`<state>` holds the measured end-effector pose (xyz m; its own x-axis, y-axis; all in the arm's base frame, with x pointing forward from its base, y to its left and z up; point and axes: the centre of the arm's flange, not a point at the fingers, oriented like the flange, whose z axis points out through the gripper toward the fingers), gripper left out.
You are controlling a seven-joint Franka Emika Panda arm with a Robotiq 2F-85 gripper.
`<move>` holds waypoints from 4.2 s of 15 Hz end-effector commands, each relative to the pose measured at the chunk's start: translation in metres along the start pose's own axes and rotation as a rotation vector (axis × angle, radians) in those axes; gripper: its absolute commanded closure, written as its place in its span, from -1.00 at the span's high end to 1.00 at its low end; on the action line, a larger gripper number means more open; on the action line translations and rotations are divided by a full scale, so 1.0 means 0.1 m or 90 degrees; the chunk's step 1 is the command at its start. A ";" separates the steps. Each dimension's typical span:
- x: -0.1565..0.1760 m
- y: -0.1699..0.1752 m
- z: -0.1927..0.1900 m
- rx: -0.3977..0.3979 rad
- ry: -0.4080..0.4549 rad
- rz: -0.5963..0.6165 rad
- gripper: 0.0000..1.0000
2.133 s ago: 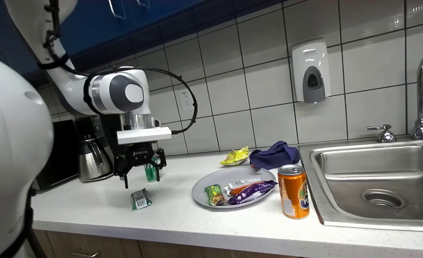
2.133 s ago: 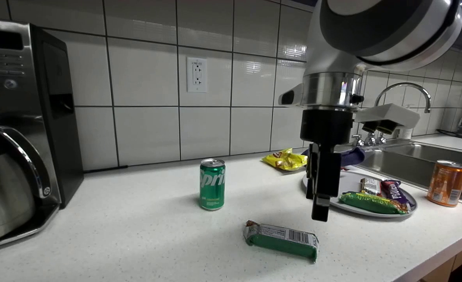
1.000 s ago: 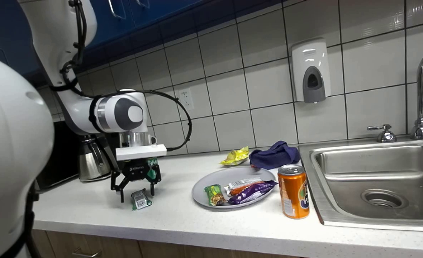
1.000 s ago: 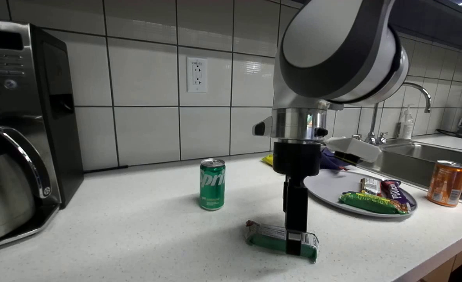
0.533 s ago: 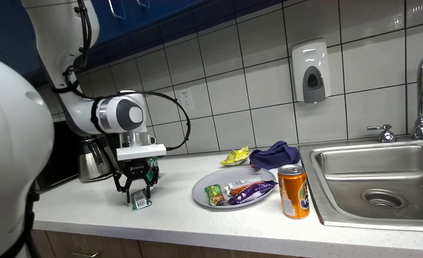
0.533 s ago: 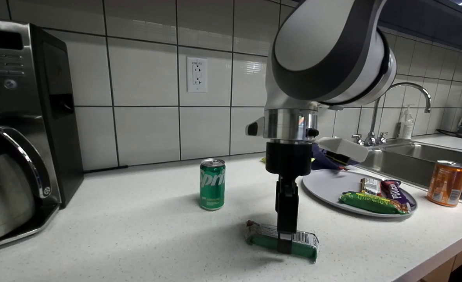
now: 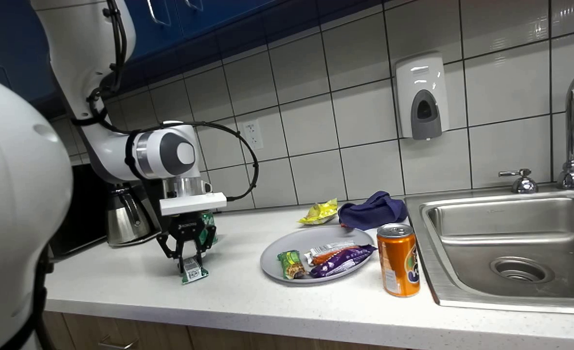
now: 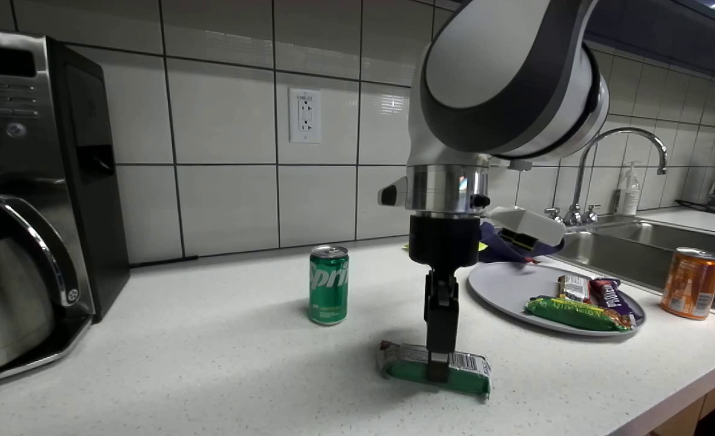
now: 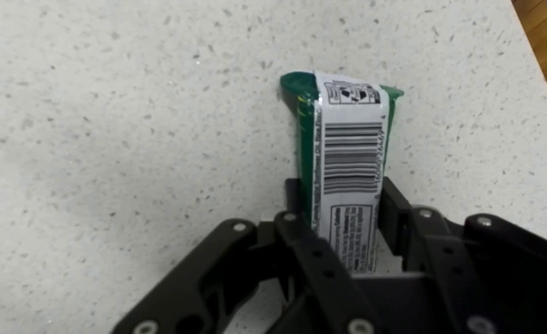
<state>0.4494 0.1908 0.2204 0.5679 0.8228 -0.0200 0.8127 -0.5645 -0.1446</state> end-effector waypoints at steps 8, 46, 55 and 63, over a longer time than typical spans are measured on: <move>-0.25 0.26 -0.45 -0.057 0.005 0.077 -0.68; -1.47 1.49 -0.87 -0.179 0.172 0.755 -0.68; -1.73 1.76 -0.71 -0.161 0.168 0.801 -0.68; -1.84 1.93 -0.57 -0.136 0.173 0.846 -0.68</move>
<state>0.5001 -0.0660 0.2556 0.9205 -0.3549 0.1635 -0.3601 -0.9329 0.0024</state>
